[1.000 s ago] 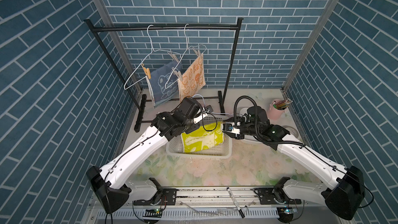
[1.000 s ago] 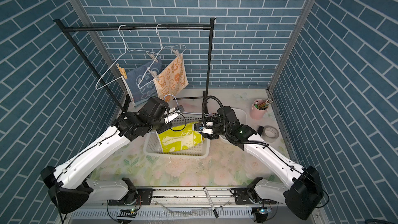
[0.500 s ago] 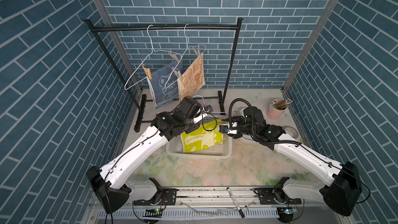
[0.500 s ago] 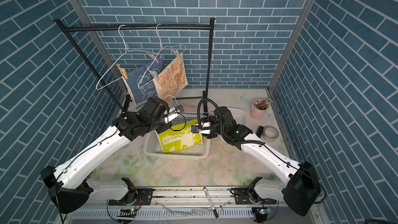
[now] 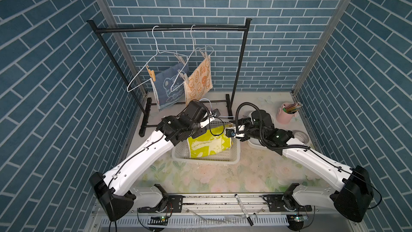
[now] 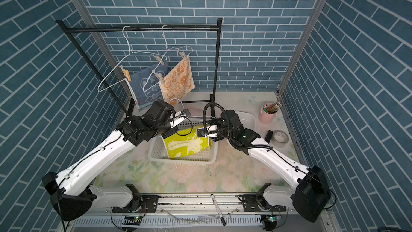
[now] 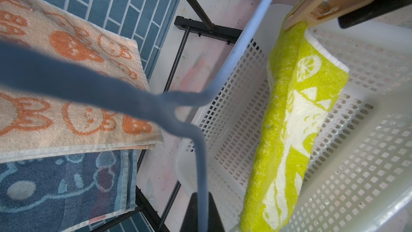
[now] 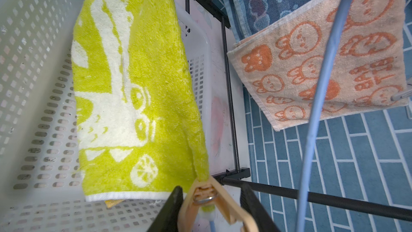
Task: Remove the clothespins securing towels to the hanger
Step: Remove the clothespin from the hanger.
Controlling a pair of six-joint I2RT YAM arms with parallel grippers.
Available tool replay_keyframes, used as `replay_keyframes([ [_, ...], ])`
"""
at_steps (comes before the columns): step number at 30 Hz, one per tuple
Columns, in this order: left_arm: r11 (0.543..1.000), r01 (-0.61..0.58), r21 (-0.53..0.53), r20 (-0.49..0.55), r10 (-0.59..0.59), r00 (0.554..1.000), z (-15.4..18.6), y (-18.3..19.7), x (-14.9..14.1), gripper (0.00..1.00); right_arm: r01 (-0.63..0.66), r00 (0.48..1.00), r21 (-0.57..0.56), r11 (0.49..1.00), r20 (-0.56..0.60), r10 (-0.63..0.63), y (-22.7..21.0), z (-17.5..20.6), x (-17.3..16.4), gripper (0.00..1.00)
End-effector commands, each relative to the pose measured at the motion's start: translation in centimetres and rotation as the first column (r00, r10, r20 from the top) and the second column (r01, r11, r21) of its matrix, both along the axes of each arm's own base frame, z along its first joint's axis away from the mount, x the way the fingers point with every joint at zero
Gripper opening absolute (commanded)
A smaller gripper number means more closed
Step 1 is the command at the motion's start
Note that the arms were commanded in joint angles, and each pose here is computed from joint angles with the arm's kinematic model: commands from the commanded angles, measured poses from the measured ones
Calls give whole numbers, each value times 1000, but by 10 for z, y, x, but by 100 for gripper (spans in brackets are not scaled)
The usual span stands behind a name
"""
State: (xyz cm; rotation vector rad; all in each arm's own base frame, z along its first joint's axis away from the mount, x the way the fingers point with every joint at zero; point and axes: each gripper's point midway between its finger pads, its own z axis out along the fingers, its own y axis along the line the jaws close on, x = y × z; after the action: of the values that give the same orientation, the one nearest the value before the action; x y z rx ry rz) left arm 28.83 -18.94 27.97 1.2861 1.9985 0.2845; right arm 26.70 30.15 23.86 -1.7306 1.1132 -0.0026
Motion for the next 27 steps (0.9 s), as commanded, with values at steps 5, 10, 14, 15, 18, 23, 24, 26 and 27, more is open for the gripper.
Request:
replay_keyframes([
  [5, 1000, -5, -15, 2, 5, 1000, 0, 1, 0, 0, -33, 999, -45, 998, -4, 32, 1, -7, -6, 29],
  [10, 1000, -3, -13, -2, 3, 1000, -2, 0, 0, 0, -28, 999, -44, 999, -19, 27, 1, -4, -7, 12],
  [14, 1000, -3, -12, -3, 3, 1000, -3, -1, 1, 0, -16, 999, -34, 999, -34, 15, -1, 1, -9, 2],
  [15, 1000, -5, -11, -3, 5, 1000, -3, 0, 1, 0, -14, 999, -32, 999, -38, 12, -2, 2, -10, 2],
  [18, 1000, -9, -6, -2, 9, 1000, -5, 0, 2, 0, -3, 998, -25, 1000, -59, 1, -6, 5, -14, 0],
  [23, 999, -43, 29, 6, 43, 999, -8, 6, 6, 0, 46, 995, -32, 998, -86, -48, -23, 14, -23, 0],
  [24, 998, -52, 32, 8, 51, 999, -8, 7, 7, 0, 61, 994, -35, 998, -88, -64, -28, 16, -25, 0],
  [26, 998, -63, 29, 10, 62, 998, -8, 8, 8, 0, 95, 991, -39, 995, -88, -98, -38, 19, -28, 0],
  [27, 998, -65, 26, 11, 64, 998, -8, 7, 9, 0, 115, 989, -43, 992, -89, -118, -44, 20, -31, 0],
])
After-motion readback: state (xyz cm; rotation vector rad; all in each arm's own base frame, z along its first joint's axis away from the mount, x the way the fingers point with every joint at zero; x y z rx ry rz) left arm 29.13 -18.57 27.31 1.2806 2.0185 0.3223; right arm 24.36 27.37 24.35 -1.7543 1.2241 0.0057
